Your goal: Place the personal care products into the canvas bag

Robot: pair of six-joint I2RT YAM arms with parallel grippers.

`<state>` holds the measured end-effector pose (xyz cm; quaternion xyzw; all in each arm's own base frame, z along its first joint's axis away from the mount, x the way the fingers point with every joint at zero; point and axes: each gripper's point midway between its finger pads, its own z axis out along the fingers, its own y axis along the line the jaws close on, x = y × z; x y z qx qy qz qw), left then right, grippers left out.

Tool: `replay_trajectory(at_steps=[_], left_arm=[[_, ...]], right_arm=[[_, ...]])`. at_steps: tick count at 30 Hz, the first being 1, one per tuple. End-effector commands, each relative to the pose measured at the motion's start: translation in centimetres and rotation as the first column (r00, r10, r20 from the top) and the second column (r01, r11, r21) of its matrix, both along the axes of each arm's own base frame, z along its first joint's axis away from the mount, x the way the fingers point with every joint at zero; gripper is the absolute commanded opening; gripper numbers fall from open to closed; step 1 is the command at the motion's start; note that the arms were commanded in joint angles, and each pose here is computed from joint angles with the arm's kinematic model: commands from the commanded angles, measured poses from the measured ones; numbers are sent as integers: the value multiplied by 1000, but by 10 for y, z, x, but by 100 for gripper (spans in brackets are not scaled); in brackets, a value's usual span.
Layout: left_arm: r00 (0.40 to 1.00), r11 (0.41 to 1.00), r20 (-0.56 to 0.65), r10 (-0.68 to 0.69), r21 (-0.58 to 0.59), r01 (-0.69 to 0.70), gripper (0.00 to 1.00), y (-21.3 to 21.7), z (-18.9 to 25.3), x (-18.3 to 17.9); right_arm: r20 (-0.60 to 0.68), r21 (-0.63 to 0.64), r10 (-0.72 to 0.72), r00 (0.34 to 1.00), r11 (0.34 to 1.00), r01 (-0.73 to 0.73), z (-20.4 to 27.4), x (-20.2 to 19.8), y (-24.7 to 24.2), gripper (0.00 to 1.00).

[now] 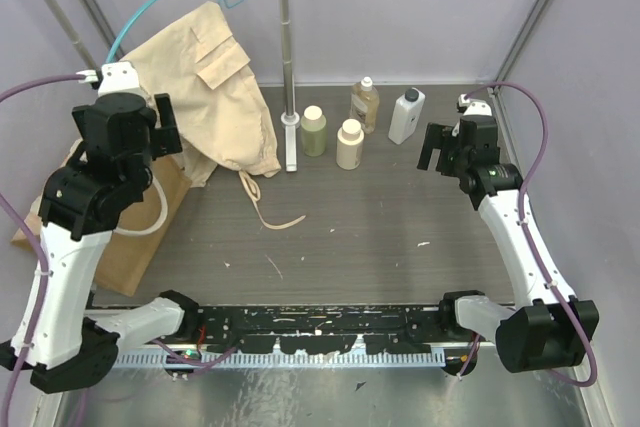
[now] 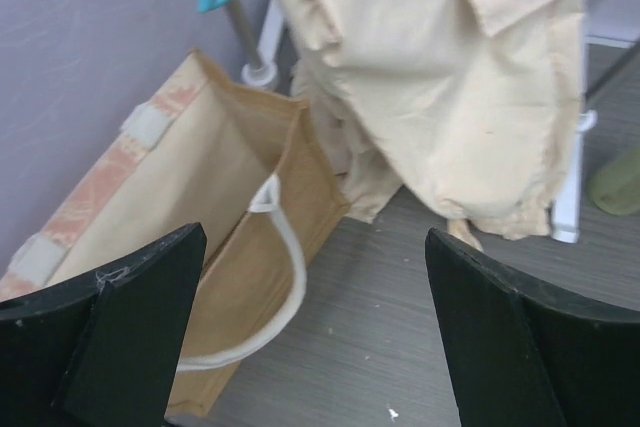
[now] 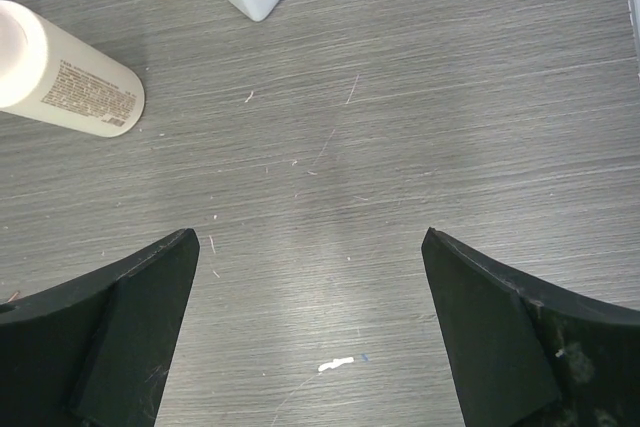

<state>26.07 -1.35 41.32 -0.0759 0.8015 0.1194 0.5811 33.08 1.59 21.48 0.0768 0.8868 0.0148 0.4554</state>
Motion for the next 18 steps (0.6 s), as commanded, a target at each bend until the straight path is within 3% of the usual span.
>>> replay_trajectory(at_steps=[1, 10, 18], left_arm=[[982, 996, -175, 74, 62, -64, 98, 28, -33, 1], [930, 972, -344, 129, -143, -188, 98, 83, -111, 31], [934, 957, -297, 199, -146, -250, 98, 114, -92, 26]], right_arm=[[42, 14, 21, 999, 1000, -21, 14, 6, 5, 100], [27, 49, 63, 998, 997, -65, 8, 7, 15, 100], [31, 54, 71, 997, 996, -73, 9, 10, 17, 100]])
